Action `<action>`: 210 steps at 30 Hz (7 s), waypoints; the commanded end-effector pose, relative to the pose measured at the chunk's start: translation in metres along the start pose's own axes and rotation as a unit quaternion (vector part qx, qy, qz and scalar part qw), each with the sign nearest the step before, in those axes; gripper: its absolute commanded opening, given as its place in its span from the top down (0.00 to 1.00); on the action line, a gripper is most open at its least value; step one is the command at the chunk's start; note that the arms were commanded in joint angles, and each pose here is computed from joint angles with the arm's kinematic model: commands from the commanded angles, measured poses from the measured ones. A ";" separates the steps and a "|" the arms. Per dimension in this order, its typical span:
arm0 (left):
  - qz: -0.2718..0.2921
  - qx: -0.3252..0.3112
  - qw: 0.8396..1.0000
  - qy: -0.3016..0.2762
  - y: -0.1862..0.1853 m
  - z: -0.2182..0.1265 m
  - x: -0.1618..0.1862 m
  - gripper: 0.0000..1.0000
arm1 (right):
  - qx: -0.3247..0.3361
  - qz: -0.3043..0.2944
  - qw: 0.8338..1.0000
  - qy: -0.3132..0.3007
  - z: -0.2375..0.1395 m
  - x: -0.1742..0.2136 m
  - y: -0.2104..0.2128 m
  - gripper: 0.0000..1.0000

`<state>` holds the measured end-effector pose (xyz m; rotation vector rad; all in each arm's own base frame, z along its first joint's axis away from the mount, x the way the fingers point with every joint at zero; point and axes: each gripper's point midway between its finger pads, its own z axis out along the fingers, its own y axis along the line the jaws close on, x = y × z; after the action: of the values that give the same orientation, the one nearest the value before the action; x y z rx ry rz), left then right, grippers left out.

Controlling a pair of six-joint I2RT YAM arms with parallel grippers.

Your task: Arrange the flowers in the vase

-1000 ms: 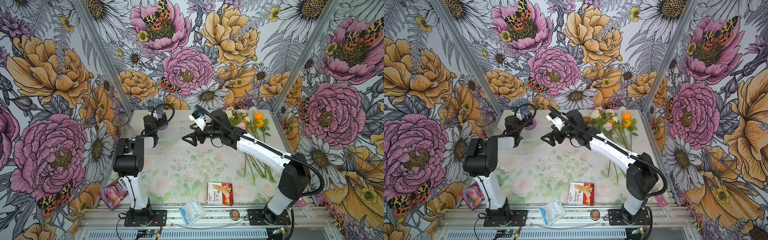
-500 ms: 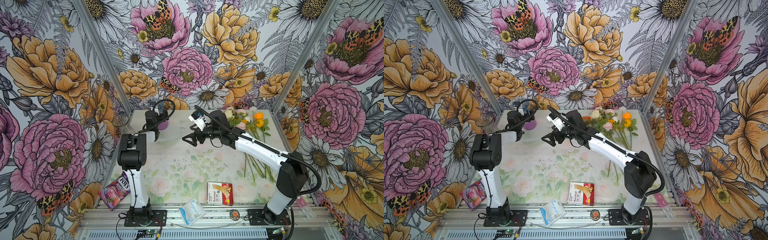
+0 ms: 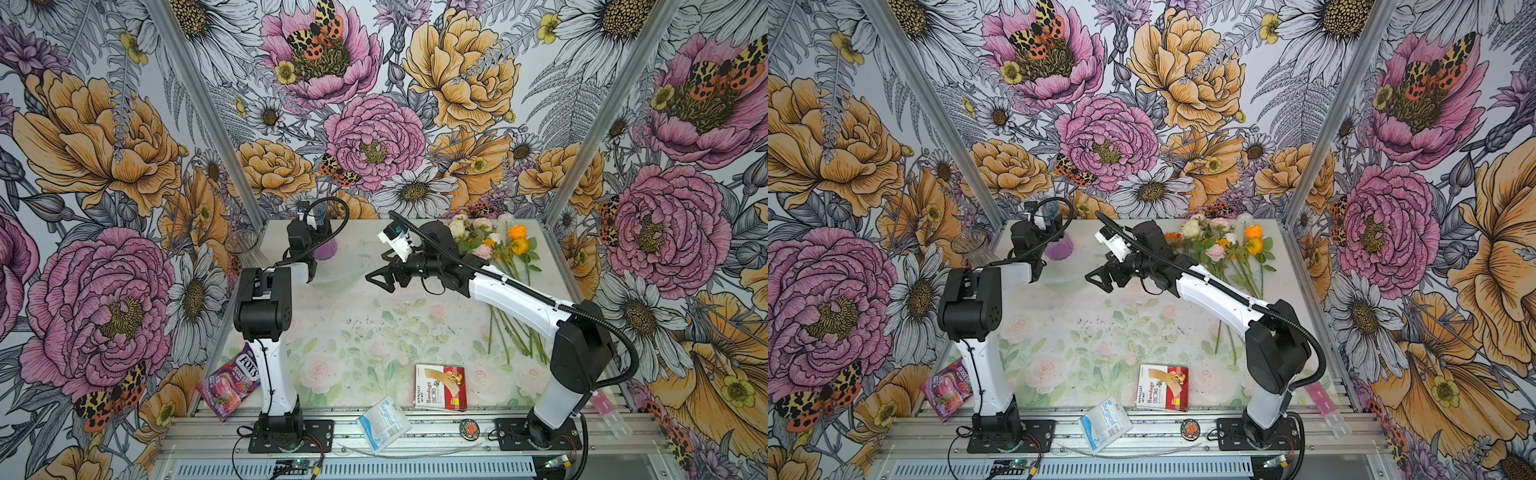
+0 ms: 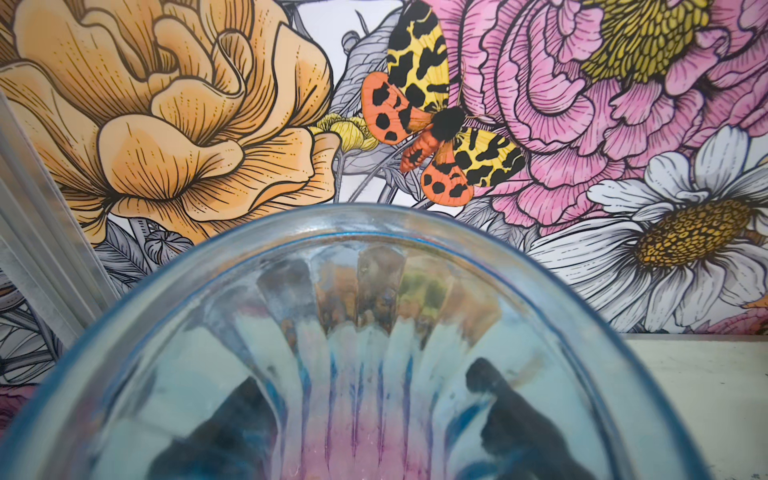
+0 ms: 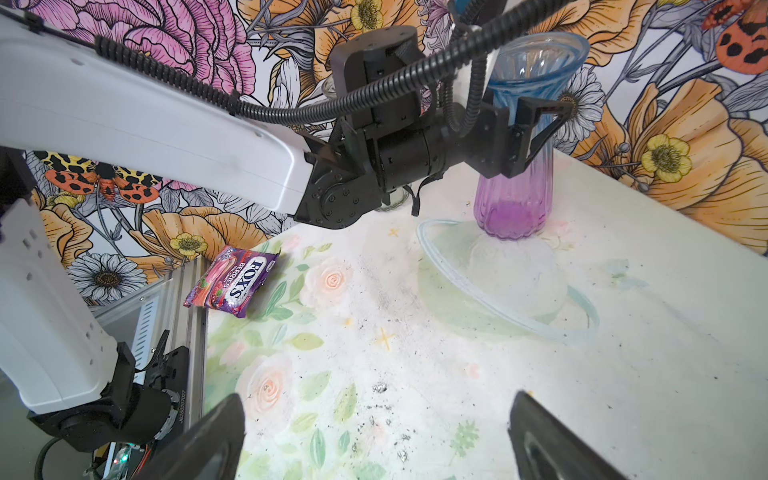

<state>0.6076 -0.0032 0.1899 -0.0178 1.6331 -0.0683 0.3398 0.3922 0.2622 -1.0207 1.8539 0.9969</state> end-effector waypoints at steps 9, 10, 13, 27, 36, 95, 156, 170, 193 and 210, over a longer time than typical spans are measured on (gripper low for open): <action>-0.033 0.060 0.995 -0.067 0.006 -0.010 -0.007 0.45 | -0.009 -0.005 1.000 -0.005 0.004 0.000 -0.003 0.00; -0.041 0.059 0.995 -0.070 0.009 -0.011 -0.008 0.46 | -0.009 -0.005 1.000 -0.005 0.004 0.000 -0.003 0.01; -0.042 0.065 0.995 -0.068 0.008 -0.012 -0.008 0.48 | -0.010 -0.004 1.000 -0.005 0.004 0.000 -0.003 0.00; 0.003 0.102 0.991 -0.088 -0.058 -0.070 -0.066 0.60 | 0.031 0.034 0.998 -0.032 -0.029 -0.016 -0.016 0.01; 0.044 0.177 0.979 -0.092 -0.187 -0.171 -0.086 0.61 | 0.143 0.079 0.985 -0.051 -0.118 0.035 -0.003 0.00; 0.006 0.252 0.966 -0.054 -0.265 -0.275 0.004 0.01 | 0.182 0.186 0.965 -0.028 -0.158 0.129 0.010 0.01; 0.013 0.526 0.833 0.173 -0.325 -0.300 -0.120 0.01 | 0.460 0.283 0.808 0.236 -0.213 0.266 -0.240 0.71; 0.010 0.536 0.822 0.192 -0.334 -0.300 -0.106 0.01 | 0.452 0.281 0.811 0.244 -0.207 0.269 -0.241 0.95; 0.015 0.528 0.827 0.195 -0.331 -0.297 -0.104 0.01 | 0.426 0.231 0.854 0.189 -0.232 0.183 -0.173 1.00; 0.085 0.506 0.842 0.165 -0.286 -0.303 -0.121 0.01 | 0.317 0.105 0.927 -0.171 -0.249 -0.052 -0.075 1.00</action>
<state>0.3120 -0.2946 0.3277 0.9425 1.8096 -0.9053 0.3589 0.1364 0.3293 -0.2390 2.0332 0.4607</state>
